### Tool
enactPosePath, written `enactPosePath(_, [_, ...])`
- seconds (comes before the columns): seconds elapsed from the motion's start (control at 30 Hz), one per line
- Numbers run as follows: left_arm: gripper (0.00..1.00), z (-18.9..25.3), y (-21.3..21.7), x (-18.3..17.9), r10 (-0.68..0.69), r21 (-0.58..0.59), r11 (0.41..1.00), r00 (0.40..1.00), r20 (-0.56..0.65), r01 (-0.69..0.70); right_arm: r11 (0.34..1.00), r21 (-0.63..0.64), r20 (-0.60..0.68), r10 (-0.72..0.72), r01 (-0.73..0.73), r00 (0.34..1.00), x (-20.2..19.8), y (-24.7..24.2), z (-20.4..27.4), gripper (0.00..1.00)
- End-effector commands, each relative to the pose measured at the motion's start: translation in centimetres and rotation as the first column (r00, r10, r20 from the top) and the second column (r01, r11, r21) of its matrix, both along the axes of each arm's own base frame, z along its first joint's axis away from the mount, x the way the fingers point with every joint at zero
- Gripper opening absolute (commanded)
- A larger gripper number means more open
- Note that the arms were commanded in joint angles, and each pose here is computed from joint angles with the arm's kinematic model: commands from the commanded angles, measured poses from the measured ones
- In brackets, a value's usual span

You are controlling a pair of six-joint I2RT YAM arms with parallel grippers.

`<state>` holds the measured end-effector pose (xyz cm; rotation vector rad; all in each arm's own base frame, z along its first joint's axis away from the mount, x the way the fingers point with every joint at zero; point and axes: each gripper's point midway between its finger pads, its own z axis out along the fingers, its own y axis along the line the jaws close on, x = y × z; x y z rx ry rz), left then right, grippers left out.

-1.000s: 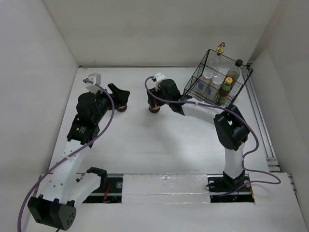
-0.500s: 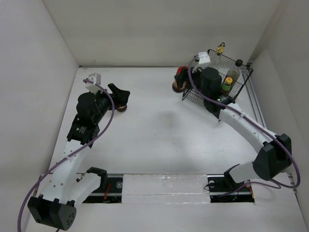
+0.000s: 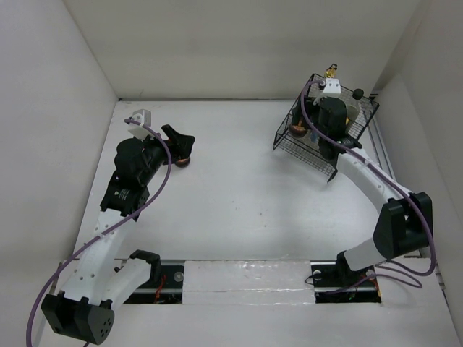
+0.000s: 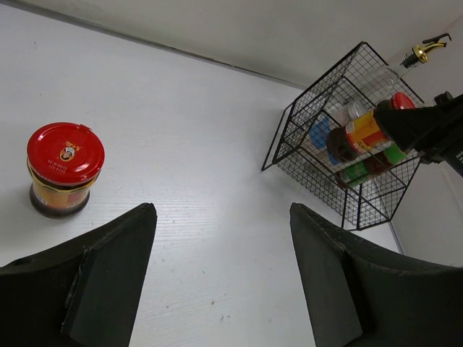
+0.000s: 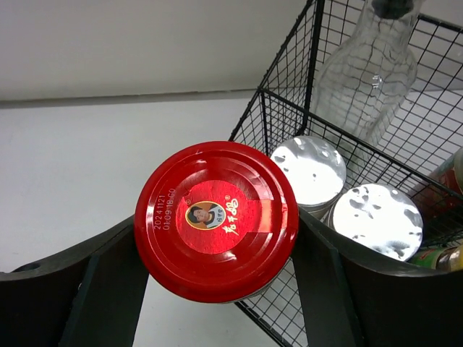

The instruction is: Organize the condiment bottles

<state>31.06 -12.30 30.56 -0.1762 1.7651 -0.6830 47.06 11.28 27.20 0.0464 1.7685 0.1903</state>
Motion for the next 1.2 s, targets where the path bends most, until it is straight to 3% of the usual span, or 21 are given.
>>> enactPosePath(0.0, [0.70,2.2,-0.2,0.0,-0.016,-0.009,1.000,0.997,0.074,0.017,0.996,0.089,0.220,-0.004,-0.016,0.975,0.9,0.3,6.6,0.47])
enactPosePath(0.6, [0.70,1.9,-0.3,0.1,-0.016,-0.007,1.000,0.998,0.065,0.017,0.998,0.070,0.091,-0.003,-0.004,0.996,3.2,1.7,-2.6,0.47])
enactPosePath(0.73, [0.70,1.9,-0.3,0.1,-0.016,-0.007,1.000,0.998,0.065,0.017,0.998,0.060,0.071,-0.032,0.028,0.997,3.4,1.2,-3.4,0.63])
enactPosePath(0.77, [0.70,1.9,-0.3,0.1,-0.016,-0.007,1.000,0.998,0.065,0.017,0.998,0.060,0.071,-0.022,0.017,0.997,3.3,1.8,-3.1,0.75])
enactPosePath(0.83, [0.70,1.9,-0.3,0.1,-0.016,-0.007,1.000,0.998,0.065,0.017,0.998,0.056,0.069,-0.046,0.042,0.997,3.2,1.3,-2.9,0.84])
enactPosePath(0.97, [0.70,1.9,-0.3,0.1,-0.016,-0.007,1.000,0.998,0.065,0.017,0.998,0.054,0.119,-0.045,0.039,0.992,2.4,1.7,0.6,1.00])
enactPosePath(1.17, [0.70,1.9,0.4,0.2,0.023,-0.003,1.000,0.998,0.064,-0.023,0.998,0.041,0.178,0.031,-0.039,0.984,0.4,4.9,4.3,1.00])
